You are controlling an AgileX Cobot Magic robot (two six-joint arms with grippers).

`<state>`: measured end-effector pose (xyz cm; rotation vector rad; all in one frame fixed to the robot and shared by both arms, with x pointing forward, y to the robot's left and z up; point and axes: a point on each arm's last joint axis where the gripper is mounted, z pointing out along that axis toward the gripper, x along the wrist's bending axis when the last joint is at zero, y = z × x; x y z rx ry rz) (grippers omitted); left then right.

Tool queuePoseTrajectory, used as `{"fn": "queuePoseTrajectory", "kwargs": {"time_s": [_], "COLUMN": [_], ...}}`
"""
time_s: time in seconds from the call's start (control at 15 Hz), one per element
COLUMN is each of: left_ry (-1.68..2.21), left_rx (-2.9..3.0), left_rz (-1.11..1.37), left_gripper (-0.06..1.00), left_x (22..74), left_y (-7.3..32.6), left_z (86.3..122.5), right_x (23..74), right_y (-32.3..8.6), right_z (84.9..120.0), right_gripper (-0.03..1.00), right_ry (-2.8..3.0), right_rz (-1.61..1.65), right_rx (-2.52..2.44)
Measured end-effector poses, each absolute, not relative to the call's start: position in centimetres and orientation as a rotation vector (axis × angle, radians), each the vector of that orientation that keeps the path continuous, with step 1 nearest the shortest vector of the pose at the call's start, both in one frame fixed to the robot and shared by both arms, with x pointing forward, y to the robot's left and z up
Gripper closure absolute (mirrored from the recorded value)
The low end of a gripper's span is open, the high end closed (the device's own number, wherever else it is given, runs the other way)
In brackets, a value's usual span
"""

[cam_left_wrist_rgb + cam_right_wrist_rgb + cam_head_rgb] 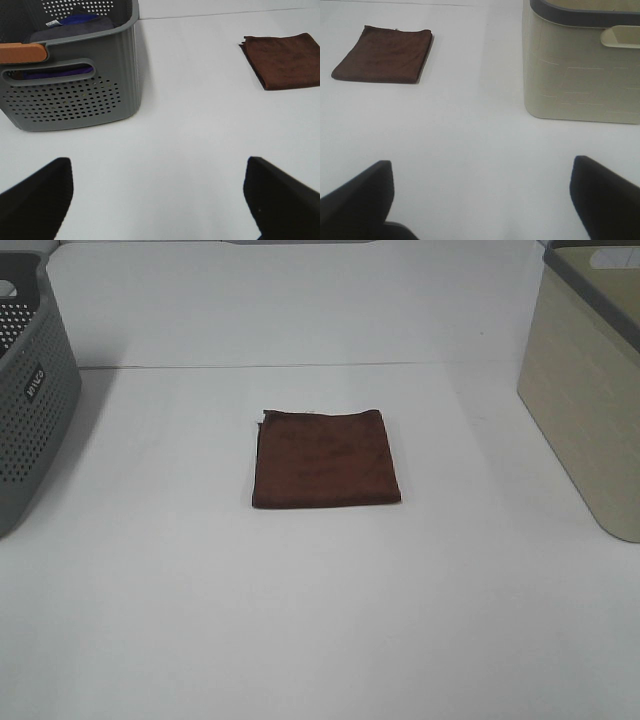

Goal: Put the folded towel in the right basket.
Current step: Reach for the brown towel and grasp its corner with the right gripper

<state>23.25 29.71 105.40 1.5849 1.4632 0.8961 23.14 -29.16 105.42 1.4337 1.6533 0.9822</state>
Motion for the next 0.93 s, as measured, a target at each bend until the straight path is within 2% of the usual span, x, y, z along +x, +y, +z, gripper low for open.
{"fn": "queuePoseTrajectory", "kwargs": {"time_s": [0.33,0.47,0.67,0.93], "left_ry": [1.463,1.463,1.463,1.463], "left_rx": [1.585,1.585,1.585,1.585], "left_rz": [0.896,0.896,0.896,0.896], "left_gripper": [0.07,0.07,0.07,0.07], "left_x": [23.3,23.3,23.3,23.3], "left_y": [29.7,29.7,29.7,29.7], "left_z": [105.4,105.4,105.4,105.4], "right_x": [23.3,24.6,28.8,35.4], "right_y": [-29.2,-29.1,-28.6,-28.1], "right_z": [105.6,106.8,109.5,111.4], "right_gripper": [0.08,0.09,0.12,0.13], "right_ry": [1.653,1.654,1.719,1.867], "right_rz": [0.982,0.994,1.014,0.947], "right_rx": [1.434,1.445,1.525,1.673]}}
